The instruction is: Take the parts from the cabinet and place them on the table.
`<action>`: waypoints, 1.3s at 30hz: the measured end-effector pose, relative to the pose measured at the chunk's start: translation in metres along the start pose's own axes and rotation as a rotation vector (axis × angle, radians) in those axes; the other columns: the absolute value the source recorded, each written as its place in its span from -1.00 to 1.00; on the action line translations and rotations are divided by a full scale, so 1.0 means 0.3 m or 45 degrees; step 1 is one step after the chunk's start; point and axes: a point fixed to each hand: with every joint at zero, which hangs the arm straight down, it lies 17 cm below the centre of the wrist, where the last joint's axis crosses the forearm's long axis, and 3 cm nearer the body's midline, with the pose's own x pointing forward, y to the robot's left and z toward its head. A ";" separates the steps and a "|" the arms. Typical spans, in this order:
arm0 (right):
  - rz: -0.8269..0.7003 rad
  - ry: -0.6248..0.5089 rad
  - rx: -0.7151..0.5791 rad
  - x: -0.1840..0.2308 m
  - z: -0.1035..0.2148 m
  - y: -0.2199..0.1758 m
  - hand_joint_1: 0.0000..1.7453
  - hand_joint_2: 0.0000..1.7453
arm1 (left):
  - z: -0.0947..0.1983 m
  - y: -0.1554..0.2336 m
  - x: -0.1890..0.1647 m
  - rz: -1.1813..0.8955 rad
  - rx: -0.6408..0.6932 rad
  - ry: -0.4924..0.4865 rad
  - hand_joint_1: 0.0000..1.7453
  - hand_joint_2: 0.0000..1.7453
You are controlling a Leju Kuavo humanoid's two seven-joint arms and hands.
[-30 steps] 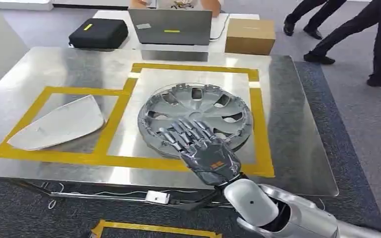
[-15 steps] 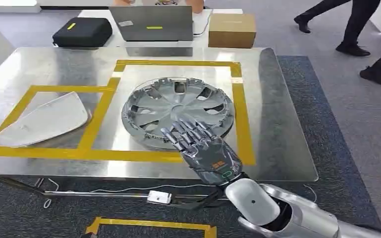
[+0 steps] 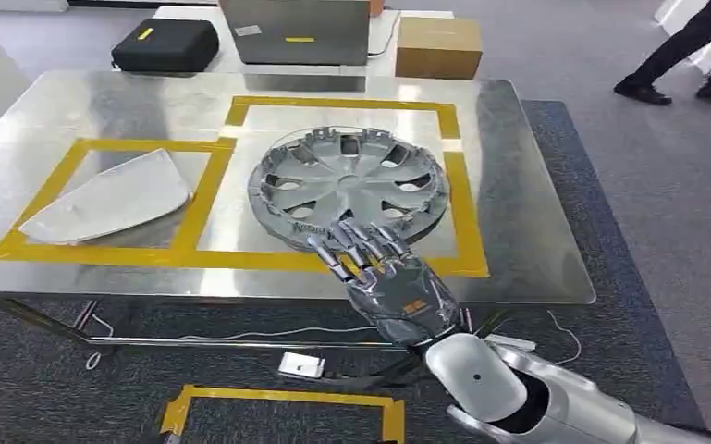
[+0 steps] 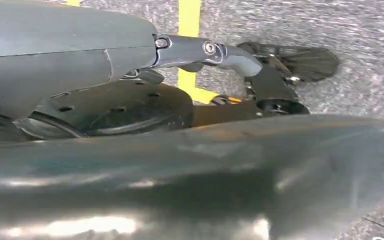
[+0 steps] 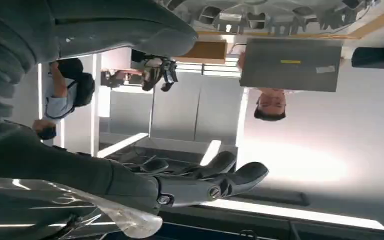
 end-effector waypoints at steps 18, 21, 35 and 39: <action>-0.012 0.015 0.007 -0.009 0.008 0.006 -1.00 1.00 | 0.000 -0.010 -0.002 0.032 0.002 0.003 -1.00 -1.00; -0.033 0.051 -0.008 -0.022 0.018 0.001 -1.00 1.00 | 0.001 -0.014 -0.004 0.041 0.002 0.004 -1.00 -1.00; -0.134 0.233 -0.039 -0.089 0.102 0.021 -1.00 1.00 | 0.004 -0.043 -0.016 0.038 -0.006 0.005 -1.00 -1.00; -0.168 0.293 -0.014 -0.112 0.145 0.050 -1.00 1.00 | 0.002 -0.035 -0.013 0.021 0.006 0.005 -1.00 -1.00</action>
